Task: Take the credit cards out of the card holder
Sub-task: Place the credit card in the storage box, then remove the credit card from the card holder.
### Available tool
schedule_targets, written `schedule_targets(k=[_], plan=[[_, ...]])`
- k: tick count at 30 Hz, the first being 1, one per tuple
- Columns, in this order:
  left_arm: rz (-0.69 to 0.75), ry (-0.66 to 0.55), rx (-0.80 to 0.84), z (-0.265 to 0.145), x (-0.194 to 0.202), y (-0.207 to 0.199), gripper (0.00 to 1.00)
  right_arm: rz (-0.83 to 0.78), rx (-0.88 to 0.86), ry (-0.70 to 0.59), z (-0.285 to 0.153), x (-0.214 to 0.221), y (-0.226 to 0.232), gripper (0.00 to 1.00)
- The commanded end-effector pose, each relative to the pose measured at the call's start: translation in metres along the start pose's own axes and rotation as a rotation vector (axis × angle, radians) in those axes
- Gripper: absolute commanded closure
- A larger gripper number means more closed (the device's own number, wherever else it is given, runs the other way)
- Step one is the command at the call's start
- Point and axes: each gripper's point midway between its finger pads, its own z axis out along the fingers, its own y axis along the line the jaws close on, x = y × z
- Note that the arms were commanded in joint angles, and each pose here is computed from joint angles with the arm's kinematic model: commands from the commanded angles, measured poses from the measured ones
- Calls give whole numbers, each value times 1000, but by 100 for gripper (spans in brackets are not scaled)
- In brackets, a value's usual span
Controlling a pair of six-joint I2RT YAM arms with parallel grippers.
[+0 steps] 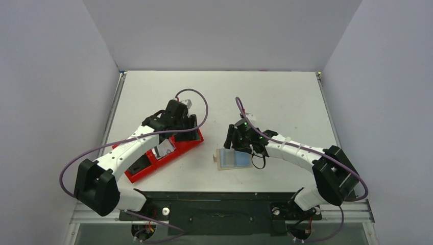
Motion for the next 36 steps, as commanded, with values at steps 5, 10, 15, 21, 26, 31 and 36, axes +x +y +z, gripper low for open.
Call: schedule_targets(k=[5,10,15,21,26,31,36], plan=[[12,-60,41,-6,-17,-17,50,-74,98,-46,5,-7,2,37],[18,-54,21,-7,-17,-14,50,-123,125,-28,9,2,7,38],[23,-57,12,-9,-17,-12,50,-151,154,-11,13,11,6,40],[17,-51,21,-7,-15,-13,50,-175,189,13,18,23,3,41],[14,-47,17,-6,-14,-12,50,-216,215,36,24,35,7,41],[15,-40,15,-4,-12,-11,50,-223,243,54,30,42,3,44],[18,-35,15,-2,-12,-11,50,-220,273,66,32,46,-6,48]])
